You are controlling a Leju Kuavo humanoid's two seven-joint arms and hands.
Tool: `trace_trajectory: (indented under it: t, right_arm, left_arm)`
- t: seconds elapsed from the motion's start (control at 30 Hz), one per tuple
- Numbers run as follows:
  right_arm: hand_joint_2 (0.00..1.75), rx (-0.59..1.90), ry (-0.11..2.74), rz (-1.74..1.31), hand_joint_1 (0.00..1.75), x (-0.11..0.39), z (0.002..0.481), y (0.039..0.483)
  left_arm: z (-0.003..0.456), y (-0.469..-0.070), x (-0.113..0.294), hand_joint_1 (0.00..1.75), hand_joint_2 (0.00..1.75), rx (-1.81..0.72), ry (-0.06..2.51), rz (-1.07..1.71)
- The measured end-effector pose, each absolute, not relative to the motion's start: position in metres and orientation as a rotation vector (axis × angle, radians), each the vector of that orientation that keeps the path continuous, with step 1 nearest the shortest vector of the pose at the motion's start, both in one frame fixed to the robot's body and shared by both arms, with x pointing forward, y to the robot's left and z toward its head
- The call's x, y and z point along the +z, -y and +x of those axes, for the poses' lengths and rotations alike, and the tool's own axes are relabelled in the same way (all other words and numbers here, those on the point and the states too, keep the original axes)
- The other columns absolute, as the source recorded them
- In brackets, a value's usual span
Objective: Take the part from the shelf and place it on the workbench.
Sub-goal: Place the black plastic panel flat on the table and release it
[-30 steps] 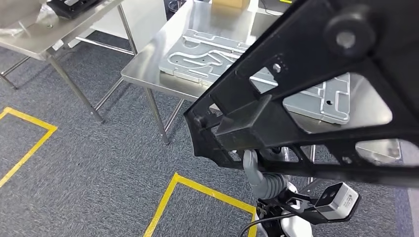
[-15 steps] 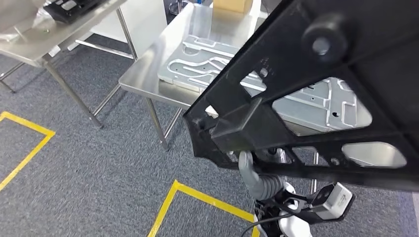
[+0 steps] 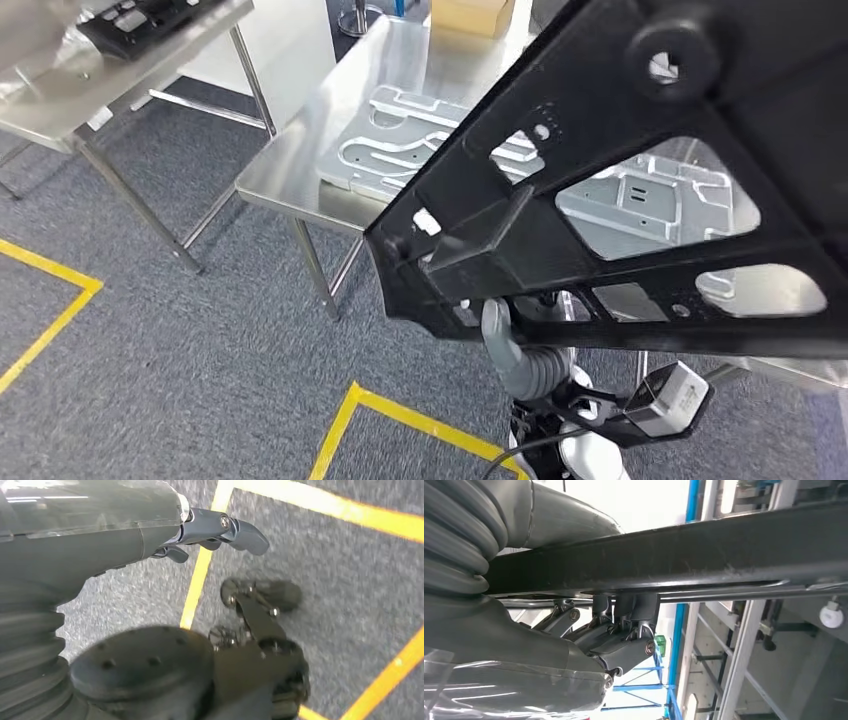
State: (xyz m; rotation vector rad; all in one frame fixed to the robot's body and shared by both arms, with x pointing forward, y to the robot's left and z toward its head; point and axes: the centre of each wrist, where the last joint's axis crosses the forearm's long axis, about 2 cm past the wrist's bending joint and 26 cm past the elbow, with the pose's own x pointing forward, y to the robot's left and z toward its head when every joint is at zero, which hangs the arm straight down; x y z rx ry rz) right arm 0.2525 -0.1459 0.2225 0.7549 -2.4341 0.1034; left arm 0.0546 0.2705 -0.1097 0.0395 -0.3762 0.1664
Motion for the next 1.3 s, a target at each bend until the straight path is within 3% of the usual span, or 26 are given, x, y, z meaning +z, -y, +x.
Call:
trace_trajectory:
  t: [1.3]
  right_arm:
    - [1.75, 0.127, 2.424, 0.741, 1.75, 0.2184, 0.2503, 0.1432]
  left_arm:
    - [0.0538, -0.2706, -0.1098, 0.00, 1.75, 0.181, 0.362, 0.040]
